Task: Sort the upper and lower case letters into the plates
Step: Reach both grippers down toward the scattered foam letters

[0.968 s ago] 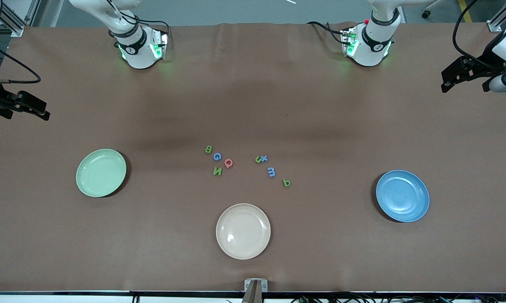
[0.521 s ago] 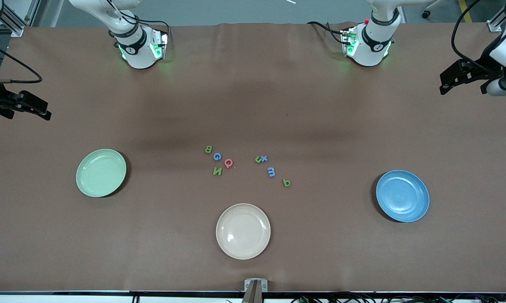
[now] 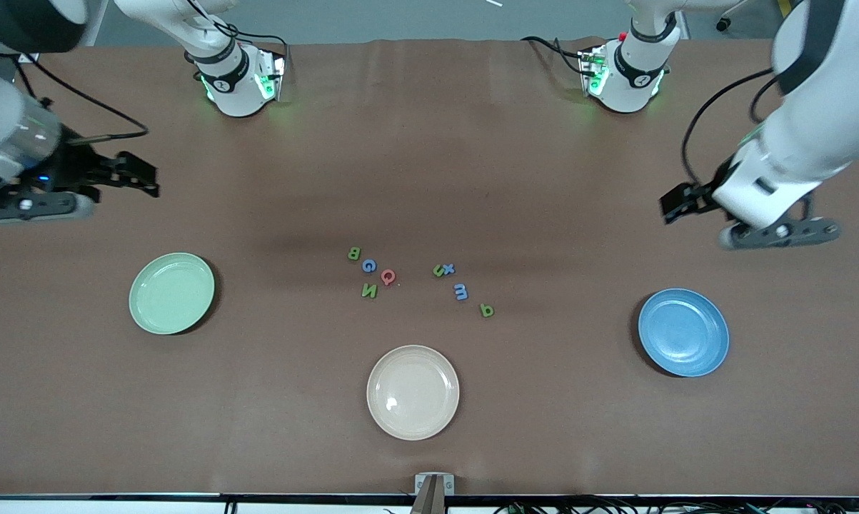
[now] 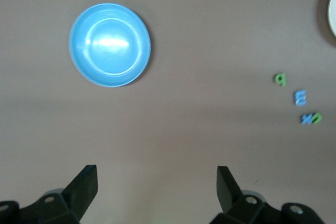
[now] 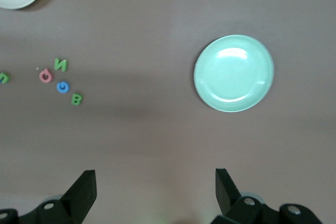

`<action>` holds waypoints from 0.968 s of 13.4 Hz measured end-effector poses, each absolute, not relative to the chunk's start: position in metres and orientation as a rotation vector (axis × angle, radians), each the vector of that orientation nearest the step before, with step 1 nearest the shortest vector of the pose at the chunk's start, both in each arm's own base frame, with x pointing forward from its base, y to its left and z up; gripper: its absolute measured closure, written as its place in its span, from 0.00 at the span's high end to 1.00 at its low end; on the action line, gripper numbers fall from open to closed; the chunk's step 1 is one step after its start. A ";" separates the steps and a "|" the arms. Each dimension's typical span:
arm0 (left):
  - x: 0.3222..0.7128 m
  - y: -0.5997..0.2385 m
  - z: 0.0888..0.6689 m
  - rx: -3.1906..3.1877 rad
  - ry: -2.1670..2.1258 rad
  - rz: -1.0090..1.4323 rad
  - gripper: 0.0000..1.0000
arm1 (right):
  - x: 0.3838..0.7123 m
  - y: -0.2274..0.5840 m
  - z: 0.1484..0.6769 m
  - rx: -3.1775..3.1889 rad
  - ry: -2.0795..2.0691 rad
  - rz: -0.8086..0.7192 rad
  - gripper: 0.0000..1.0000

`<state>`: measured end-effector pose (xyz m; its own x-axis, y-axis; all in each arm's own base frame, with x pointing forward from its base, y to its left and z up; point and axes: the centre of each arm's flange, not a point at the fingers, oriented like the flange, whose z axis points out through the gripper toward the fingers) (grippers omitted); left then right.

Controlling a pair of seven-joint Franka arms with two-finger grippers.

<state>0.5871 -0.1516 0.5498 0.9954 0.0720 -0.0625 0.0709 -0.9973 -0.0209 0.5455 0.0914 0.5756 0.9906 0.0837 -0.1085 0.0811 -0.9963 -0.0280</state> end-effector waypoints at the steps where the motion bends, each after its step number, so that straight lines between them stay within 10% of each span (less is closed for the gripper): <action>1: 0.593 -0.166 0.533 -3.119 -0.129 0.114 1.00 | 0.545 0.114 0.561 -3.115 -0.125 0.174 1.00; 13: 0.612 -0.359 0.281 -3.140 -0.357 0.059 0.98 | 0.510 0.297 0.314 -3.126 -0.041 0.122 1.00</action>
